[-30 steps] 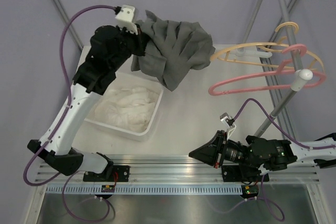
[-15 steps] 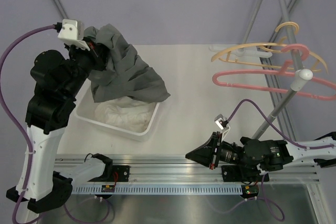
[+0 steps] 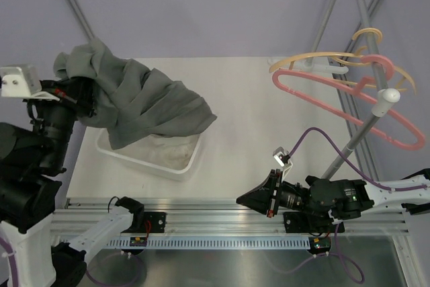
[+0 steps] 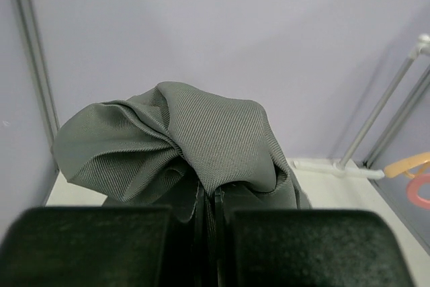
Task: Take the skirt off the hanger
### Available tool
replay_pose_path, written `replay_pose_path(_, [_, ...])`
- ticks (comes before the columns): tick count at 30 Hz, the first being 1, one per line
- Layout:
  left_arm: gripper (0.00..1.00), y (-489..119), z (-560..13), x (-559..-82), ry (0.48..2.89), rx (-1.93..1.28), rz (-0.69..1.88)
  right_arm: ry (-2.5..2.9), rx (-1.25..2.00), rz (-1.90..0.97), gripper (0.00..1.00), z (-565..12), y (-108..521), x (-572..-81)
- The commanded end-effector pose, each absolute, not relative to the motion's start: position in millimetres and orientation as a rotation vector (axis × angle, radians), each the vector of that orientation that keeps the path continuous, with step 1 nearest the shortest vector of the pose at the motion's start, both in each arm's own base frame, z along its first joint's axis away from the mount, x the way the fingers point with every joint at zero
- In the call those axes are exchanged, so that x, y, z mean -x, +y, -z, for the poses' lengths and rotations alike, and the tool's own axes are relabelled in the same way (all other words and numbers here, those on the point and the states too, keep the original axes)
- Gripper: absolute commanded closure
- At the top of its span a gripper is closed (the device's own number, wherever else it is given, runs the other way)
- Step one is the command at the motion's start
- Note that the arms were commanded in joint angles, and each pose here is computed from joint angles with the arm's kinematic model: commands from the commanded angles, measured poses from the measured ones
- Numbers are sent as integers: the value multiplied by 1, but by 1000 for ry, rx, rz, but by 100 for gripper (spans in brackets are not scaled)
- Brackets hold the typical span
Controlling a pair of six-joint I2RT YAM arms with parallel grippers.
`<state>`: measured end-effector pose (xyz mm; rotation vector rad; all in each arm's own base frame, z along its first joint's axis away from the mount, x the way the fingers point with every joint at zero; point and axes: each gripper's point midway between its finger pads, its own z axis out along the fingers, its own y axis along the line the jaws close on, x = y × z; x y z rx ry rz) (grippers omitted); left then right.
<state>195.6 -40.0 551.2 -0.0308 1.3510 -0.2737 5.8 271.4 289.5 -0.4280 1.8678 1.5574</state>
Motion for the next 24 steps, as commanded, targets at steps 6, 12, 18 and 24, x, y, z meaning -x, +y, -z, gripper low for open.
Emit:
replay_pose_path(6, [100, -23, -565, -184, 1277, 101, 250, 1848, 398, -1598, 100, -298, 275, -4])
replay_pose_path(12, [100, -66, -486, -237, 1497, 15, 314, 1847, 397, -1603, 100, -296, 277, -4])
replay_pose_path(18, [100, -118, -418, -277, 1610, -72, 481, 1854, 385, -1612, 100, -294, 273, -4])
replay_pose_path(24, [100, -139, -369, -292, 1715, -24, 598, 1845, 361, -1627, 100, -293, 267, -6])
